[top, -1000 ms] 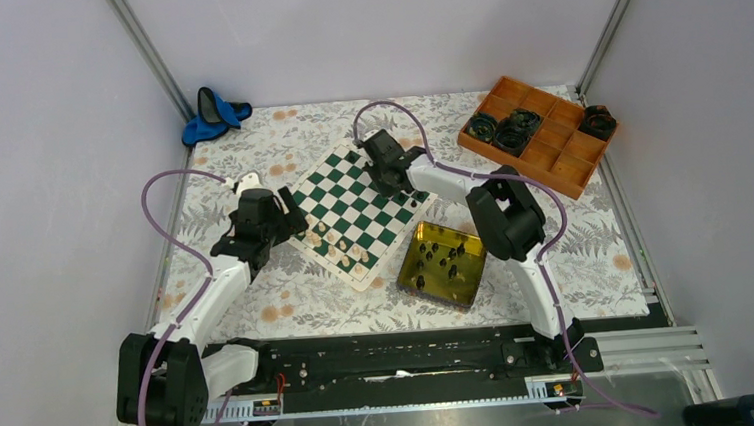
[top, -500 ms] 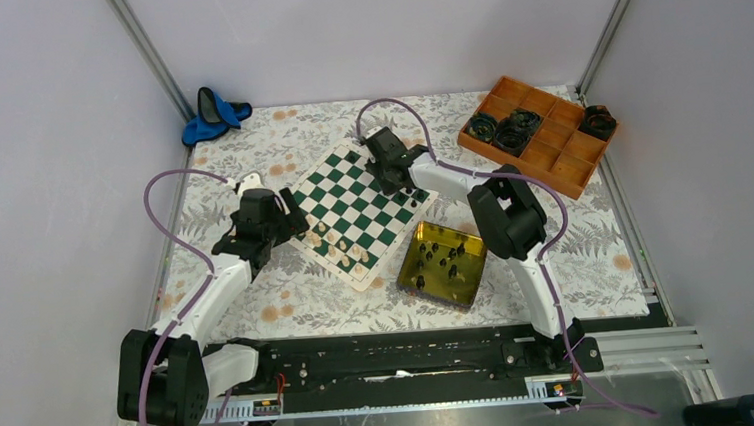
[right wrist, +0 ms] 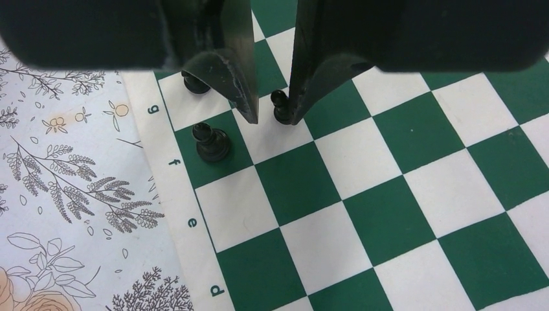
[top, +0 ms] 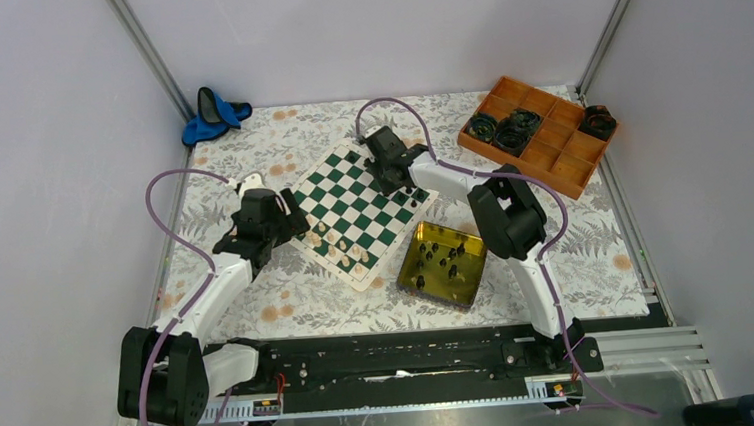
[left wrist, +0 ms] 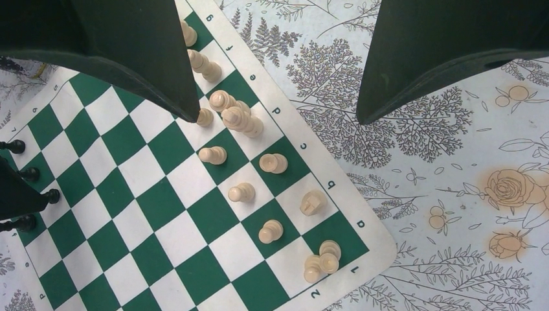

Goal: Set up the chess pieces on the board
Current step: Place the chess piece on the chessboard, then adjust the chess piece on the chessboard.

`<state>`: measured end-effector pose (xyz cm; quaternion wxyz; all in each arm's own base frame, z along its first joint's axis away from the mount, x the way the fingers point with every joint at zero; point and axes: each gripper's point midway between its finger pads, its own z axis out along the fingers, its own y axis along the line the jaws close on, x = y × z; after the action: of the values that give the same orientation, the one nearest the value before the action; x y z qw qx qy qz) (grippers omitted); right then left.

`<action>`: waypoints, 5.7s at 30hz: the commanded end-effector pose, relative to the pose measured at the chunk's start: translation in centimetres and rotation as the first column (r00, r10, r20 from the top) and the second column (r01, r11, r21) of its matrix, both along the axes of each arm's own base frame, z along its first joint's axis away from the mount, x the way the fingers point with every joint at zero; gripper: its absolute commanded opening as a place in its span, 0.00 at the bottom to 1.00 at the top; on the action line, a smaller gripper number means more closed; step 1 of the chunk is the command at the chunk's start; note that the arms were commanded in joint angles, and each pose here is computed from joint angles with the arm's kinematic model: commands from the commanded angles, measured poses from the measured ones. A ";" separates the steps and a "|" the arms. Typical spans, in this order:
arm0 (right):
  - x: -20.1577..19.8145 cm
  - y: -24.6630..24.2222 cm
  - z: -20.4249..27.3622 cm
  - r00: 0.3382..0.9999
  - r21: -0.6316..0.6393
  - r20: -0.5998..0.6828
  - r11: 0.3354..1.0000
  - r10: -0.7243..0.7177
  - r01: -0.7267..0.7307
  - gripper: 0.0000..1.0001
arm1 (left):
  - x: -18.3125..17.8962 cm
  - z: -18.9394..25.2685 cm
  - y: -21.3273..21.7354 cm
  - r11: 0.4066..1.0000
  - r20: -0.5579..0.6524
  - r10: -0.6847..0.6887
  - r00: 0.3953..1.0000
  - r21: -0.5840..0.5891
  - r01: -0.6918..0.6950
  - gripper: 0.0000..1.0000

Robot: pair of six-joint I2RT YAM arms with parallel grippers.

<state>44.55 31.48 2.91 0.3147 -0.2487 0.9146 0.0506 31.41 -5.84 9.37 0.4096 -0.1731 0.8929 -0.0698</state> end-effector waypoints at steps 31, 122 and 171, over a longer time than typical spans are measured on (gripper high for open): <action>0.5 0.3 1.5 1.000 0.023 0.023 1.000 0.008 -0.008 0.33 | 1.0 0.8 -0.9 1.000 0.049 -0.022 0.999 -0.009 0.022 0.99; -3.0 2.2 1.1 0.997 0.002 -0.005 0.997 0.073 -0.073 0.00 | 1.3 -0.3 -0.9 1.000 0.016 -0.021 1.000 0.004 0.021 0.99; 0.1 0.7 0.5 0.999 0.015 -0.003 0.999 0.034 -0.034 0.00 | 1.4 -0.7 -1.2 0.999 0.000 -0.039 0.999 0.002 0.039 0.99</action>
<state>43.32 31.27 1.72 0.2913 -0.2632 0.9184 0.0497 31.19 -6.48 7.10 0.3775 -0.1633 0.9093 -0.0641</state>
